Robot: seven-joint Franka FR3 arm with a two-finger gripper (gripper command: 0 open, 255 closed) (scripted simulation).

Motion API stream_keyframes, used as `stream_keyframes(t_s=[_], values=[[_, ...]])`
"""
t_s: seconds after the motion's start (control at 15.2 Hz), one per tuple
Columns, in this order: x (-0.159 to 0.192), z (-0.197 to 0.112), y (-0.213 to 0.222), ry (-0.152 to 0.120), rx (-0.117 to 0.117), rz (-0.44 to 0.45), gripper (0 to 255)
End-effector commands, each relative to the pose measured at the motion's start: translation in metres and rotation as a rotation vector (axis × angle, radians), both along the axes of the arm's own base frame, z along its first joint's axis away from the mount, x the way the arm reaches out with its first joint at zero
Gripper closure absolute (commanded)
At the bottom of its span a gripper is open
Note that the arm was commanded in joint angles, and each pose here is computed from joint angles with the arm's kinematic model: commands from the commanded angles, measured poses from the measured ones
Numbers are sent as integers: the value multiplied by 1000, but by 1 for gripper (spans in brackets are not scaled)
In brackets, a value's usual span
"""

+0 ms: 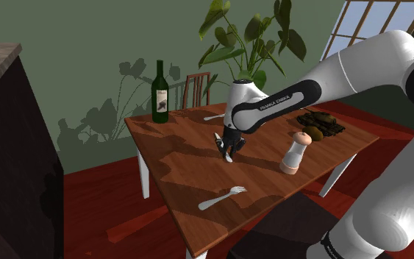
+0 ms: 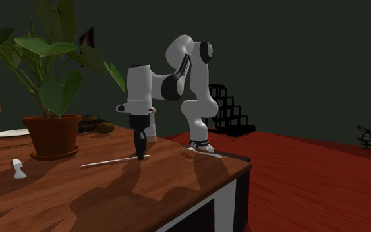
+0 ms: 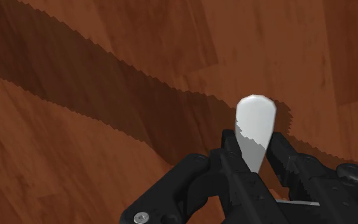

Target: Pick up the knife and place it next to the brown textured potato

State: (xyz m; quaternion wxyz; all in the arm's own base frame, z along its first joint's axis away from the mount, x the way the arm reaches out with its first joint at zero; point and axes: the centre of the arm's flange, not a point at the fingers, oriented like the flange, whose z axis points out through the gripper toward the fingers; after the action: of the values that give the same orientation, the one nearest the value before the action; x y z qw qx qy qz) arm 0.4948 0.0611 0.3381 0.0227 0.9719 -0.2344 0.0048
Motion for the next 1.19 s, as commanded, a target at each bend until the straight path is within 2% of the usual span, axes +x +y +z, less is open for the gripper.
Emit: stream_keyframes(t_s=[0.0, 1.12], values=[[-1, 3, -1, 5, -1, -2, 255], [-1, 93, -1, 5, -1, -2, 255]])
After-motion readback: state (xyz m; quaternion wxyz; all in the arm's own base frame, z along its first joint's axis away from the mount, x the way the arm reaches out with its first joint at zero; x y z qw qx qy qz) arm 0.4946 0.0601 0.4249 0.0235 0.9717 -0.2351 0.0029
